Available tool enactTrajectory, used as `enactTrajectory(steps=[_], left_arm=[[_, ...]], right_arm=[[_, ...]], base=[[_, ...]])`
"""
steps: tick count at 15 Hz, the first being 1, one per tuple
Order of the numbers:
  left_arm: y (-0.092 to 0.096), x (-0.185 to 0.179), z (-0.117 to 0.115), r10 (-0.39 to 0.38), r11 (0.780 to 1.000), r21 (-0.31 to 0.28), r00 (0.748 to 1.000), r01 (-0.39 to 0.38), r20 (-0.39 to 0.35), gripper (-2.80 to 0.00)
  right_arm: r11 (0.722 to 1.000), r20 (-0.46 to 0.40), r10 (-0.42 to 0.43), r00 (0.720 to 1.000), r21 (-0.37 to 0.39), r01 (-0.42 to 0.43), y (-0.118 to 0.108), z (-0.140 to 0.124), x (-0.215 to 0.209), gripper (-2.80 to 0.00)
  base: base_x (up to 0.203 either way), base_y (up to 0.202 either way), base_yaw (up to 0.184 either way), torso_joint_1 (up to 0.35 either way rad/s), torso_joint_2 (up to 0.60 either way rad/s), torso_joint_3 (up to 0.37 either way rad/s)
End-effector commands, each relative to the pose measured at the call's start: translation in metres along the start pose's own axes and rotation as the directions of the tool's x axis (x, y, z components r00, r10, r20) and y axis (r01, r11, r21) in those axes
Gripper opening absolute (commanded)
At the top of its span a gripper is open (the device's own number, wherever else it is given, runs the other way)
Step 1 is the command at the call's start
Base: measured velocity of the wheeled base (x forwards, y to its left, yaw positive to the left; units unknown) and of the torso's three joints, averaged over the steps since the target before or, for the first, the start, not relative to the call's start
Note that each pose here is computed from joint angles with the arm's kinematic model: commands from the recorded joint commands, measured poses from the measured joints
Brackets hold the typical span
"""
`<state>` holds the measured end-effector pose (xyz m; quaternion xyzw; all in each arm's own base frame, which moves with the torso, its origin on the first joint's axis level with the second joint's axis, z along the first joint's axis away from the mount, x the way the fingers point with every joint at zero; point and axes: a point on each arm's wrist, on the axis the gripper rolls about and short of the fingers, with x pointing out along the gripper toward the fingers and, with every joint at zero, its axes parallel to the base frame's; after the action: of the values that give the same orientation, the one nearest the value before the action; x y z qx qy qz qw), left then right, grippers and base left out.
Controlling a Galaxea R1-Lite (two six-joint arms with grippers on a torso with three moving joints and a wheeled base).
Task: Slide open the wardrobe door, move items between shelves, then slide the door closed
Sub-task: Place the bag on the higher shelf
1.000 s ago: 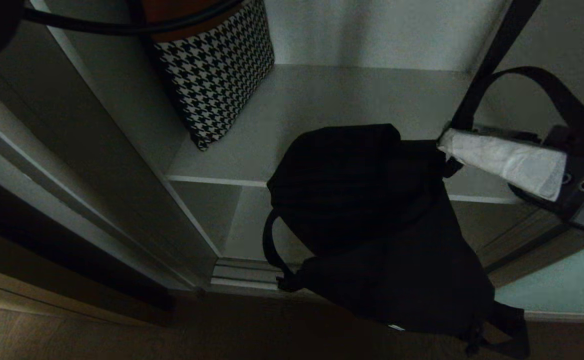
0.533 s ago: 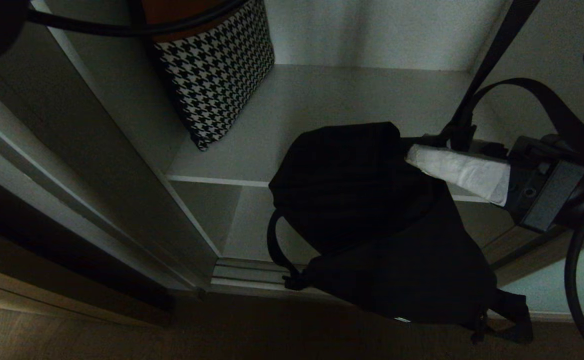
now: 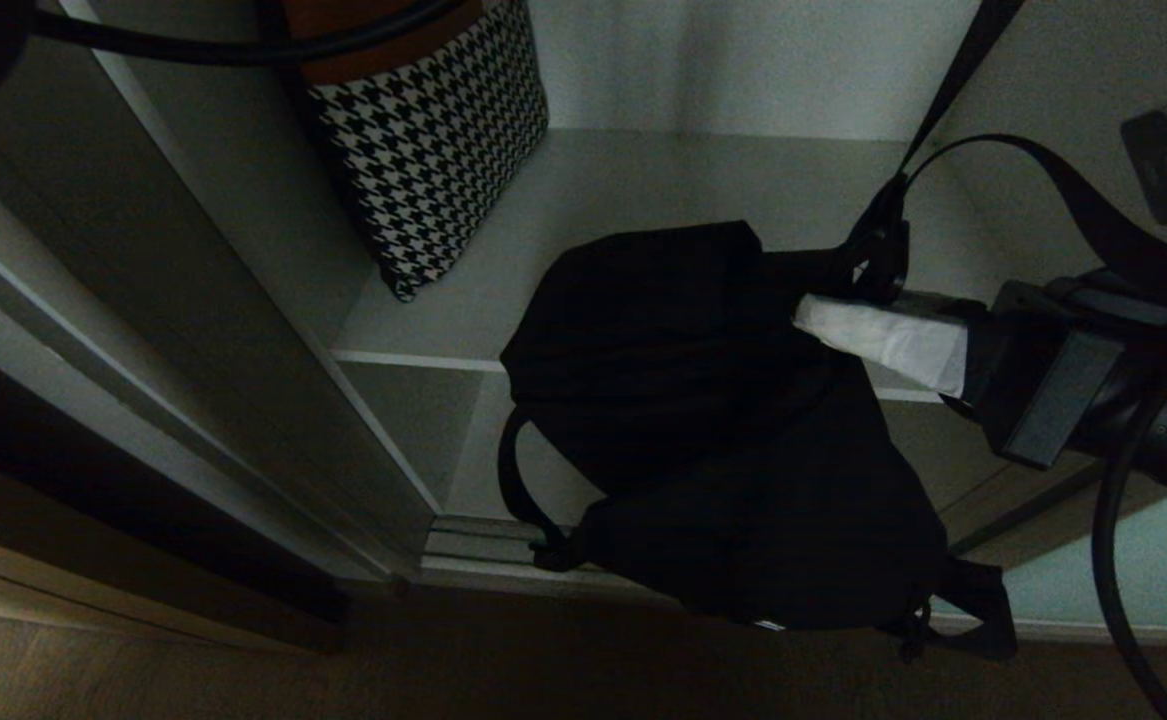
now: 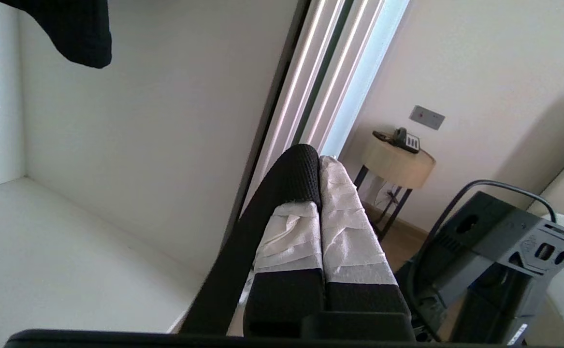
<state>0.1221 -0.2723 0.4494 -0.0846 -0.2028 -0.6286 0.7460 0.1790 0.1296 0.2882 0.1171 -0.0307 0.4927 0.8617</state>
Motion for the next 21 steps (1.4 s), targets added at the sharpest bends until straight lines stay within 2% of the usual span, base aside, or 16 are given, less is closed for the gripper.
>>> enactTrajectory(steps=[1, 9, 12, 14, 16, 21], left_arm=[[0.000, 0.001, -0.001, -0.003, 1.000, 0.000, 1.000, 0.003, -0.001, -2.80], [0.000, 0.002, -0.003, -0.001, 1.000, -0.030, 1.000, 0.001, -0.007, -2.80], [0.000, 0.001, -0.002, 0.031, 0.999, -0.029, 0.999, -0.032, -0.010, -2.80], [0.001, 0.000, -0.002, 0.100, 0.995, 0.018, 0.995, -0.100, -0.027, -2.80], [0.003, 0.001, -0.007, 0.187, 0.981, 0.070, 0.981, -0.183, -0.047, -2.80], [-0.001, 0.000, -0.009, 0.252, 0.966, 0.082, 0.964, -0.245, -0.088, -2.80]], right_arm=[[1.000, -0.012, 0.002, 1.000, 0.008, -0.001, -0.003, -0.004, 0.006, -2.80], [1.000, 0.021, 0.006, 1.000, 0.003, -0.006, -0.001, 0.003, 0.004, -2.80], [1.000, 0.049, 0.010, 0.999, -0.007, -0.009, 0.003, 0.011, 0.000, -2.80], [1.000, 0.050, 0.014, 0.999, -0.011, -0.014, 0.006, 0.012, -0.006, -2.80], [1.000, 0.041, 0.011, 0.999, -0.006, -0.011, 0.006, 0.010, -0.006, -2.80], [1.000, 0.022, 0.009, 1.000, 0.002, -0.009, 0.004, 0.007, -0.004, -2.80]], base=[[0.000, 0.000, 0.000, 0.000, 0.00, 0.000], [0.000, 0.000, 0.000, 0.000, 0.00, 0.000], [0.000, 0.000, 0.000, 0.000, 0.00, 0.000], [0.000, 0.000, 0.000, 0.000, 0.00, 0.000], [0.000, 0.000, 0.000, 0.000, 0.00, 0.000], [0.000, 0.000, 0.000, 0.000, 0.00, 0.000]])
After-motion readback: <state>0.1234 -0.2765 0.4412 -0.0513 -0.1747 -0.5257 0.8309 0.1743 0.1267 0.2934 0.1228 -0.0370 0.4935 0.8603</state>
